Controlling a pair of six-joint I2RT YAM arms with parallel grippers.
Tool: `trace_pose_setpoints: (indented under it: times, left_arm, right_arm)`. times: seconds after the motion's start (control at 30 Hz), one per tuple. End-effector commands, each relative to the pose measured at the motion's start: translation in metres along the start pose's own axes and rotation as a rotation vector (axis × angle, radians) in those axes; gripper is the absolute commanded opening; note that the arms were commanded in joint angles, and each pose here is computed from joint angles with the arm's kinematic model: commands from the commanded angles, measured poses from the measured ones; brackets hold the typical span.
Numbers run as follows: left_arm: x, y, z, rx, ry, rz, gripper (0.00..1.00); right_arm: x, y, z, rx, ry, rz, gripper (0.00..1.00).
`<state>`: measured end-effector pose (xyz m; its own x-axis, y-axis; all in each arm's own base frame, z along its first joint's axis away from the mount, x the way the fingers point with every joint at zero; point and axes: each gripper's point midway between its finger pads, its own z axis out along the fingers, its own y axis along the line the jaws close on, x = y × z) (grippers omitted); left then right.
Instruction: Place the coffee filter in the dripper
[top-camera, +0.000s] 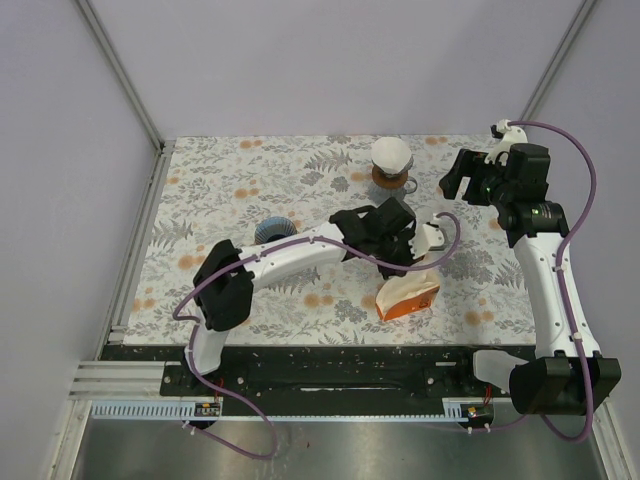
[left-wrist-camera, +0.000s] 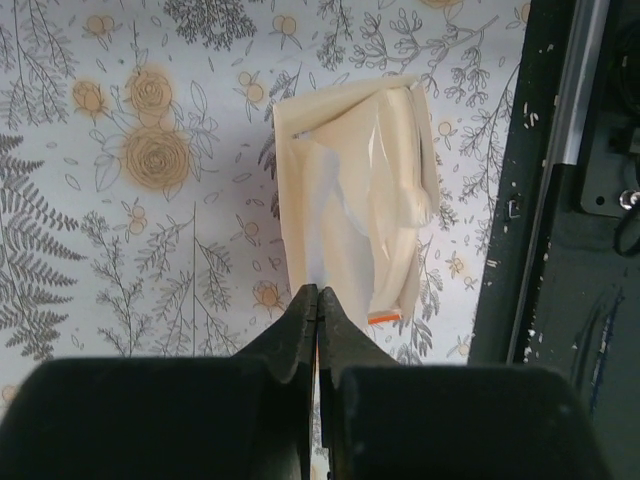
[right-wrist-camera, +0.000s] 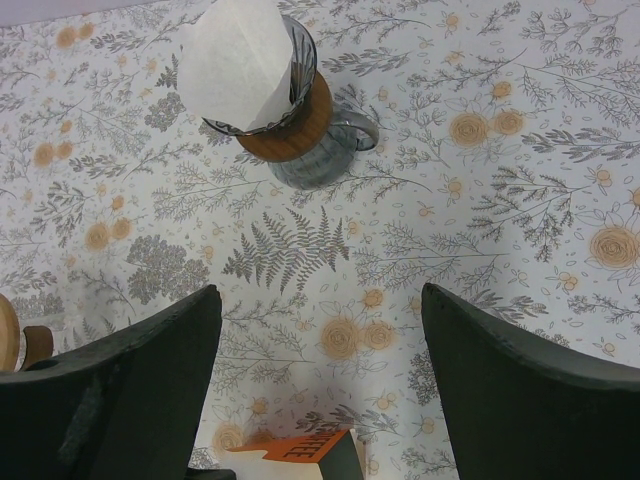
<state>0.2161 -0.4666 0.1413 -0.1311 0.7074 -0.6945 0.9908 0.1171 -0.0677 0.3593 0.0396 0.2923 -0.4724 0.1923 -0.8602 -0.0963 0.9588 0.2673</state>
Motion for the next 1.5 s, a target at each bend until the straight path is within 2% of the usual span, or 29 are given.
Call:
trace_pose_setpoints:
  times: [0.0, 0.33, 0.43, 0.63, 0.83, 1.0, 1.1, 1.17, 1.33, 1.47]
  left_arm:
    - [-0.043, -0.001, -0.048, -0.044, -0.096, -0.036, 0.0]
    - [-0.058, 0.014, -0.101, -0.038, -0.166, -0.238, 0.0]
    - [-0.056, 0.031, -0.117, -0.077, -0.189, -0.285, 0.0]
    - [-0.058, 0.067, -0.17, -0.135, -0.295, -0.486, 0.0]
    - [-0.046, 0.105, -0.218, -0.223, -0.382, -0.626, 0.0]
    - [-0.027, 0.133, -0.251, -0.343, -0.431, -0.706, 0.0]
    - [-0.024, 0.137, -0.264, -0.365, -0.455, -0.726, 0.0]
    - [-0.022, 0.14, -0.268, -0.374, -0.461, -0.732, 0.0]
    - [-0.019, 0.147, -0.281, -0.418, -0.482, -0.744, 0.0]
    - [-0.017, 0.148, -0.281, -0.411, -0.485, -0.756, 0.0]
  right_arm:
    - [-0.013, 0.008, -0.006, -0.039, -0.05, -0.025, 0.89]
    - [-0.013, 0.028, -0.01, -0.145, -0.027, -0.012, 0.88]
    - [-0.012, 0.046, -0.012, -0.247, -0.007, -0.004, 0.87]
    - [-0.028, 0.07, -0.019, -0.348, -0.041, -0.021, 0.83]
    - [-0.004, 0.143, -0.001, -0.425, 0.036, -0.185, 0.82]
    - [0.0, 0.199, 0.006, -0.526, 0.001, -0.184, 0.82]
    - [0.007, 0.235, 0.011, -0.525, -0.026, -0.231, 0.83]
    - [0.006, 0.239, 0.021, -0.471, -0.043, -0.235, 0.83]
    - [0.015, 0.259, 0.034, -0.473, -0.021, -0.222, 0.82]
    - [0.019, 0.256, 0.047, -0.391, -0.024, -0.23, 0.77]
